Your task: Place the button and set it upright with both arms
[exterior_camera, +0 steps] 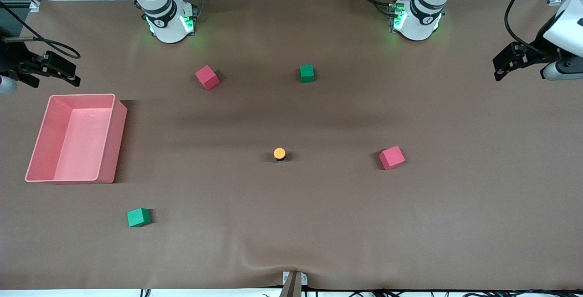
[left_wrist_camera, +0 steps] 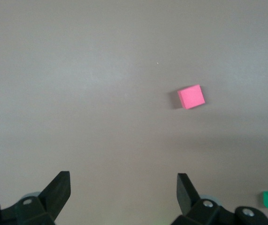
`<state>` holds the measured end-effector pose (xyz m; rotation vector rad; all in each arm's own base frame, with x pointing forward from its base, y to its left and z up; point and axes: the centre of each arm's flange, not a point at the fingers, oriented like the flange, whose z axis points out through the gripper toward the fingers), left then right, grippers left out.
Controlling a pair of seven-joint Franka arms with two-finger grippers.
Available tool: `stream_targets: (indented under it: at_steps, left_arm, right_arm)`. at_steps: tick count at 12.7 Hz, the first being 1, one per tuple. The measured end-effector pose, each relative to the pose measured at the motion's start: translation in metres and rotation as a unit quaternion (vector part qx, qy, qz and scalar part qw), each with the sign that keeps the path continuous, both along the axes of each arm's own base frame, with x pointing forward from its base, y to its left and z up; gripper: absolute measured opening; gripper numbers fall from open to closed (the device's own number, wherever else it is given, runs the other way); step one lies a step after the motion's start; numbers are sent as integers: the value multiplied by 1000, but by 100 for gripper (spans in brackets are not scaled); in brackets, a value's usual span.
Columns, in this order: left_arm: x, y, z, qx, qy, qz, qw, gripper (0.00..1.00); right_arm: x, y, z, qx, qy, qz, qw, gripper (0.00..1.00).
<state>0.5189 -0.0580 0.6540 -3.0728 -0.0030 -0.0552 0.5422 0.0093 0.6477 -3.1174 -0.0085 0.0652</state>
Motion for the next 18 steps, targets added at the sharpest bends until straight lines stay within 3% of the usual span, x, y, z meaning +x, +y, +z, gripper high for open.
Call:
stream_targets:
  at_steps: [6,18]
  left_arm:
    - [-8,4,-2,-26,8,9,1000,100]
    - [-16,6,-3,-24,38,12,999,100]
  right_arm:
    - [0,-1,0,1,0,-1,1000,100]
    - [0,-1,0,1,0,-1,1000,100]
